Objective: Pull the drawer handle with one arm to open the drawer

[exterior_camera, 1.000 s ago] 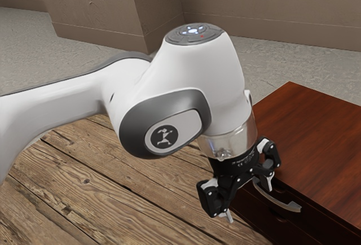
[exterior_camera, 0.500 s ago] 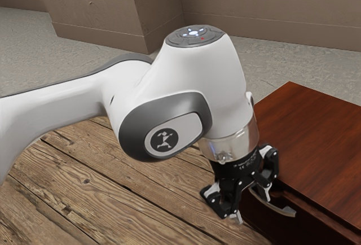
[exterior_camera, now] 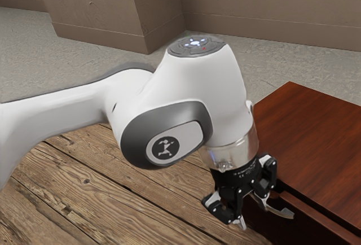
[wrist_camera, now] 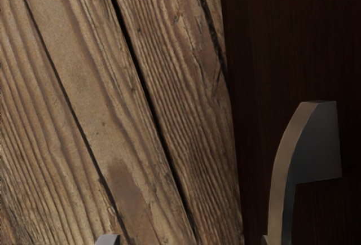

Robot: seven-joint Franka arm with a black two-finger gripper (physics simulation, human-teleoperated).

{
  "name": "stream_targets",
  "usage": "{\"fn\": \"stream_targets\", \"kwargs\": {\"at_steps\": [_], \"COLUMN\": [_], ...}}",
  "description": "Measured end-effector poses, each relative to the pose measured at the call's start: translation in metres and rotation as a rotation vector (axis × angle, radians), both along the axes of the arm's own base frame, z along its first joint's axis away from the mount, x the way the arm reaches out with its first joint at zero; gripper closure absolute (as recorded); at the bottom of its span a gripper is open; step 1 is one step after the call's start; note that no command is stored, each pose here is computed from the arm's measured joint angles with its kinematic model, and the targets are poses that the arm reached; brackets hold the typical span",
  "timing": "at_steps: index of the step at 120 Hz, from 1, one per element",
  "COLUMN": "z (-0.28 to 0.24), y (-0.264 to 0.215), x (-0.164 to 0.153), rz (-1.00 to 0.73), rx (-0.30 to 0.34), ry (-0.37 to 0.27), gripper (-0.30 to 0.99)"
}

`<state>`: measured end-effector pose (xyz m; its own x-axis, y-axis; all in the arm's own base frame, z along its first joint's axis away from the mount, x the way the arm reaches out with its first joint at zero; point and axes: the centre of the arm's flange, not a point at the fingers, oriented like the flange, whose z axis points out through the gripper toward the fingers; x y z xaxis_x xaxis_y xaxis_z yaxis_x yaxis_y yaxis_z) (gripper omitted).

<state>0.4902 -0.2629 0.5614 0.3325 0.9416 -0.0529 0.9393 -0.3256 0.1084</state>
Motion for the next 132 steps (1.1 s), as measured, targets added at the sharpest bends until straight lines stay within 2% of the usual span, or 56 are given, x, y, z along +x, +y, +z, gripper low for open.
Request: {"fn": "stream_targets", "kwargs": {"at_steps": [50, 132], "z": [0.001, -0.004], "y": [0.003, 0.007], "x": [-0.011, -0.035], "rz": [0.005, 0.017], "rx": [-0.012, -0.024], "ry": [0.006, 0.028], "gripper": [0.56, 0.58]}}
